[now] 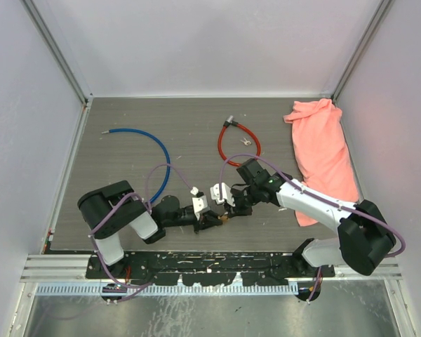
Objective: Lock with the key
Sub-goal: Lock the lock.
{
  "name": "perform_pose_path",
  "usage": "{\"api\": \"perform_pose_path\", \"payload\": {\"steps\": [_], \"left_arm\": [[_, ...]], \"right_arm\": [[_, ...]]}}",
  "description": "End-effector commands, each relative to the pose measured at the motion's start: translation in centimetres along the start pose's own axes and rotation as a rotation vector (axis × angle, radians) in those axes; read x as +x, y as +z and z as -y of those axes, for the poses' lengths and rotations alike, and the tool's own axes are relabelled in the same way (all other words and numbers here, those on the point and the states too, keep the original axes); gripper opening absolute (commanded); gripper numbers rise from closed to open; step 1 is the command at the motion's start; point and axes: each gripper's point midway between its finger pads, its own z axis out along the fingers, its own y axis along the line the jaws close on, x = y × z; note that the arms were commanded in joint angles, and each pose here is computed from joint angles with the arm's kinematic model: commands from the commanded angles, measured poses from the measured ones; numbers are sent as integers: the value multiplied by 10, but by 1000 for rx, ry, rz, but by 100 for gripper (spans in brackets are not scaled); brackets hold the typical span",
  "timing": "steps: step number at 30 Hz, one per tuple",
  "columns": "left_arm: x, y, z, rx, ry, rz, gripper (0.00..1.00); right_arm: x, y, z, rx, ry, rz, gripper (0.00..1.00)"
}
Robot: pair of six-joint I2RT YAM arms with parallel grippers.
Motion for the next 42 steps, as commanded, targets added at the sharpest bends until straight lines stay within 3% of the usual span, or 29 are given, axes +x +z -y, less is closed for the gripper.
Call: {"api": "perform_pose_path", "payload": {"steps": [1, 23, 42], "left_arm": [[-23, 9, 1, 27, 66, 85, 0], [24, -6, -12, -35, 108, -41, 0], [55, -14, -11, -48, 67, -109, 0]], "right_arm": [[-24, 3, 1, -16, -67, 94, 1], [-15, 38, -39, -216, -69, 112, 1], [-22, 80, -54, -229, -23, 106, 1]]}}
